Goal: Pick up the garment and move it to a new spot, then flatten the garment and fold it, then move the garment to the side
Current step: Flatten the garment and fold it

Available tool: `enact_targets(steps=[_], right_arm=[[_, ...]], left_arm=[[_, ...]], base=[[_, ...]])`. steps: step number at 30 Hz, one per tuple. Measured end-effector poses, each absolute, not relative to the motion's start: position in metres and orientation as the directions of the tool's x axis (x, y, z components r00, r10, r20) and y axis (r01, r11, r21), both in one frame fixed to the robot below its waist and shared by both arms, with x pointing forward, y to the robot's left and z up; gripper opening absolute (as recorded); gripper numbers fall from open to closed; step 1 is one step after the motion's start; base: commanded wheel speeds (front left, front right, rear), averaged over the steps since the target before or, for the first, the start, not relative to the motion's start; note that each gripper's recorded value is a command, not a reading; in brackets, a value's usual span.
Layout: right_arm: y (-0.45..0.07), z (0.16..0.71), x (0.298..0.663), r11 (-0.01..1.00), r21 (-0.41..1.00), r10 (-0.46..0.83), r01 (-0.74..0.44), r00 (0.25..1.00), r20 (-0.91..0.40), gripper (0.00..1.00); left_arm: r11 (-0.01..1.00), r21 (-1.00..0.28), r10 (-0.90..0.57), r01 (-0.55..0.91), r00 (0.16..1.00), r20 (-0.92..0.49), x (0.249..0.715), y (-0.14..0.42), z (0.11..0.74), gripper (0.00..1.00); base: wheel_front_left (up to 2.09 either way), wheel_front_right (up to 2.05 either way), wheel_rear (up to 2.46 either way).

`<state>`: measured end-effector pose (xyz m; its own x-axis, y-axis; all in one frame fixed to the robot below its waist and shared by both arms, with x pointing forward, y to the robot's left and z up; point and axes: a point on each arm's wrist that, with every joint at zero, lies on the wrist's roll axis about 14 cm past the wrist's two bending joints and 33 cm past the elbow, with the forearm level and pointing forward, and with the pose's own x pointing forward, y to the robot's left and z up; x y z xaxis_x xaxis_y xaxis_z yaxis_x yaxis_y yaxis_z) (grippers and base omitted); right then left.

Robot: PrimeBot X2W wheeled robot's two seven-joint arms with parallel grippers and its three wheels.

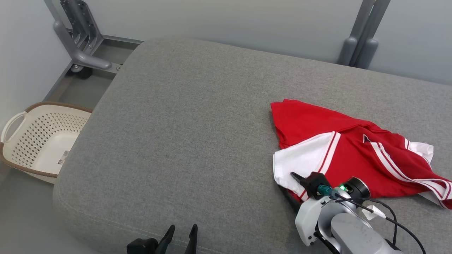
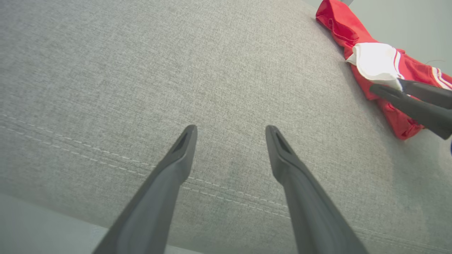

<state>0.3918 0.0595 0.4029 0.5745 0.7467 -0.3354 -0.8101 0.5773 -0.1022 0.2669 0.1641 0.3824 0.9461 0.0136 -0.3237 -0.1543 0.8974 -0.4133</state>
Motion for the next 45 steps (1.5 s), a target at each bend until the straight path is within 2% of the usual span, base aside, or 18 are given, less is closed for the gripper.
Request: enact_targets(steps=[1, 6, 9, 14, 17, 22, 30, 31, 32, 33, 45], right_arm=[[0.06, 0.404, 0.394, 0.586, -0.097, 0.744, -0.805, 0.581, -0.329, 0.0], [0.066, 0.429, 0.407, 0.624, -0.074, 0.745, -0.778, 0.621, -0.245, 0.0], [0.057, 0.449, 0.419, 0.674, -0.057, 0.72, -0.737, 0.672, -0.176, 0.0], [0.007, 0.489, 0.443, 0.809, 0.018, 0.587, -0.587, 0.809, -0.026, 0.0], [-0.036, 0.501, 0.444, 0.878, 0.061, 0.473, -0.475, 0.88, 0.033, 0.0], [-0.1, 0.49, 0.422, 0.946, 0.1, 0.308, -0.309, 0.951, 0.023, 0.0], [-0.149, 0.455, 0.387, 0.979, 0.139, 0.165, -0.152, 0.983, -0.084, 0.0], [-0.156, 0.442, 0.381, 0.982, 0.143, 0.143, -0.124, 0.982, -0.127, 0.15], [-0.162, 0.433, 0.375, 0.984, 0.153, 0.119, -0.095, 0.981, -0.154, 0.72], [-0.167, 0.43, 0.372, 0.985, 0.154, 0.103, -0.078, 0.981, -0.166, 1.0], [-0.205, 0.459, 0.376, 0.991, 0.133, -0.015, 0.025, 0.997, -0.073, 1.0]], left_arm=[[0.897, -0.413, 0.015, -0.156, 0.946, -0.325, 0.267, 0.164, 0.382, 1.0], [0.897, -0.413, 0.02, -0.159, 0.947, -0.321, 0.267, 0.166, 0.383, 1.0], [0.897, -0.414, 0.017, -0.153, 0.949, -0.315, 0.269, 0.165, 0.385, 1.0], [0.903, -0.413, -0.011, -0.114, 0.957, -0.289, 0.279, 0.16, 0.391, 1.0], [0.908, -0.413, -0.044, -0.075, 0.962, -0.271, 0.287, 0.153, 0.396, 1.0], [0.911, -0.412, -0.12, 0.01, 0.963, -0.241, 0.306, 0.134, 0.404, 1.0], [0.897, -0.405, -0.273, 0.175, 0.942, -0.196, 0.335, 0.091, 0.417, 1.0], [0.893, -0.405, -0.292, 0.195, 0.937, -0.194, 0.337, 0.086, 0.418, 1.0], [0.889, -0.404, -0.311, 0.213, 0.931, -0.193, 0.338, 0.08, 0.418, 1.0], [0.885, -0.403, -0.329, 0.232, 0.925, -0.191, 0.34, 0.074, 0.418, 1.0], [0.8, -0.356, -0.542, 0.483, 0.836, -0.083, 0.383, 0.0, 0.455, 1.0]], base=[[0.0, 0.0, 0.0], [0.0, 0.0, 0.0], [0.0, 0.0, 0.0], [0.0, 0.0, 0.0], [0.0, 0.0, 0.0], [0.0, 0.0, 0.0], [0.0, 0.0, 0.0], [0.0, 0.0, 0.0], [0.0, 0.0, 0.0], [0.0, 0.0, 0.0], [0.0, 0.0, 0.0]])
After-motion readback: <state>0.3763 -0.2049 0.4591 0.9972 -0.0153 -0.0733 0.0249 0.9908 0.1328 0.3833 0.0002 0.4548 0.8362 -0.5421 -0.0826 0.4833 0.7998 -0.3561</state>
